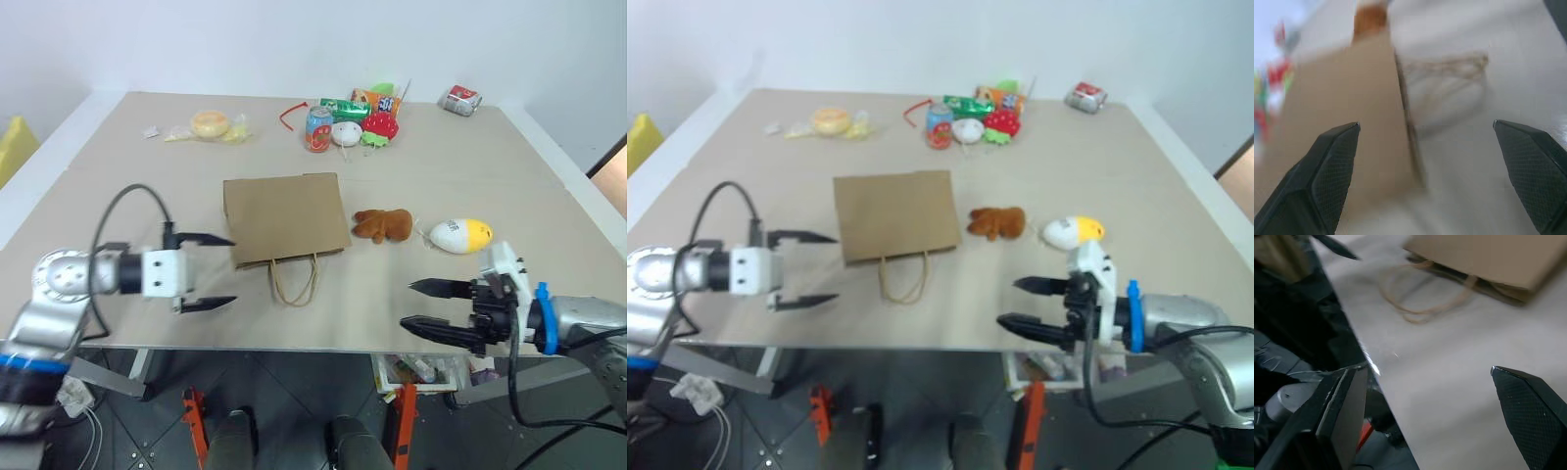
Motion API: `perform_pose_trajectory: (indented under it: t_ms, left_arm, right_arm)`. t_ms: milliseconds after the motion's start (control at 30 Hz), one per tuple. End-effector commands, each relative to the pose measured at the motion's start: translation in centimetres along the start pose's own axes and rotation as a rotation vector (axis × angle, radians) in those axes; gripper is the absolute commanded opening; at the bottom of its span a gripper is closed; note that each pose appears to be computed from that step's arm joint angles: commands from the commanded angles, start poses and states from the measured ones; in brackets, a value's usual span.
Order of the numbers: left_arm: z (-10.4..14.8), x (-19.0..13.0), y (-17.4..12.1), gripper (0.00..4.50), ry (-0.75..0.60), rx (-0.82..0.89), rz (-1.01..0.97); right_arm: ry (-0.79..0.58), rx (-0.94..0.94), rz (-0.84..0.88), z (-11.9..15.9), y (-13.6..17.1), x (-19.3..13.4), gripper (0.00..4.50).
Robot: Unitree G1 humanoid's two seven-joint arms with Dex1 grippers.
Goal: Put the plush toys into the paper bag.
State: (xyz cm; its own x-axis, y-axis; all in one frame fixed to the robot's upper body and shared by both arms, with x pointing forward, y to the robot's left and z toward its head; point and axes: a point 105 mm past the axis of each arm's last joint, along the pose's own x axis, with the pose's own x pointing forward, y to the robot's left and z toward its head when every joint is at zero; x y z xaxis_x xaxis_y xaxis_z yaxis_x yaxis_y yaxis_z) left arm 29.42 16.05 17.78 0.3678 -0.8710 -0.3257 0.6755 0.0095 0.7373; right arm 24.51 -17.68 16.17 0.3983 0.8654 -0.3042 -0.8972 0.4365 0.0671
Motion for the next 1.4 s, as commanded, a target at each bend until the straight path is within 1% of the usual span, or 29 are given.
perform_pose_trajectory:
  t_ms: [33,200,267,367,933,1000,1067,1167,1200,1233,1267,1300,1333,1400]
  left_arm:
    - [1.3,2.7,0.7,4.50,-0.096,0.161,-0.082]
    - [1.2,4.2,0.1,4.50,-0.134,0.210,-0.151]
    - [1.1,4.7,0.4,4.50,-0.144,0.217,-0.153]
    - [1.6,5.4,0.9,4.50,-0.181,0.209,-0.144]
    - [0.9,8.4,1.7,4.50,-0.197,0.204,-0.135]
    - [0.8,8.6,1.8,4.01,-0.195,0.210,-0.139]
    - [0.7,8.7,1.7,3.62,-0.195,0.216,-0.145]
    - [1.3,9.1,2.1,2.11,-0.226,0.208,-0.134]
    - [1.4,9.1,2.2,1.78,-0.232,0.205,-0.133]
    - [1.4,9.1,2.2,1.67,-0.235,0.204,-0.134]
    - [1.5,9.1,2.3,1.12,-0.238,0.201,-0.135]
    - [1.5,9.1,2.3,1.01,-0.241,0.196,-0.133]
    - [1.8,9.1,2.6,0.43,-0.251,0.184,-0.123]
    - [2.3,9.2,3.1,0.08,-0.277,0.150,-0.101]
  right_arm:
    - [-0.054,-0.078,0.041,2.0,1.5,1.1,4.36]
    - [-0.068,-0.074,0.037,1.8,1.9,1.5,4.36]
    - [-0.070,-0.072,0.031,1.8,1.9,1.6,4.36]
    - [-0.079,-0.071,0.024,1.8,1.9,1.6,4.36]
    - [-0.104,-0.061,0.006,1.9,1.7,1.9,4.36]
    - [-0.108,-0.061,0.004,2.0,1.7,1.9,4.50]
    - [-0.111,-0.062,0.001,2.0,1.7,1.9,4.50]
    - [-0.110,-0.062,-0.006,1.9,1.8,1.8,4.50]
    - [-0.110,-0.061,-0.007,1.9,1.9,1.8,4.50]
    - [-0.111,-0.060,-0.009,1.9,1.9,1.8,4.50]
    - [-0.114,-0.057,-0.010,1.9,1.9,1.8,4.50]
    - [-0.115,-0.056,-0.011,1.9,2.0,1.8,4.50]
    - [-0.117,-0.054,-0.012,1.9,2.0,1.8,4.50]
    - [-0.118,-0.050,-0.015,1.8,1.9,1.8,4.50]
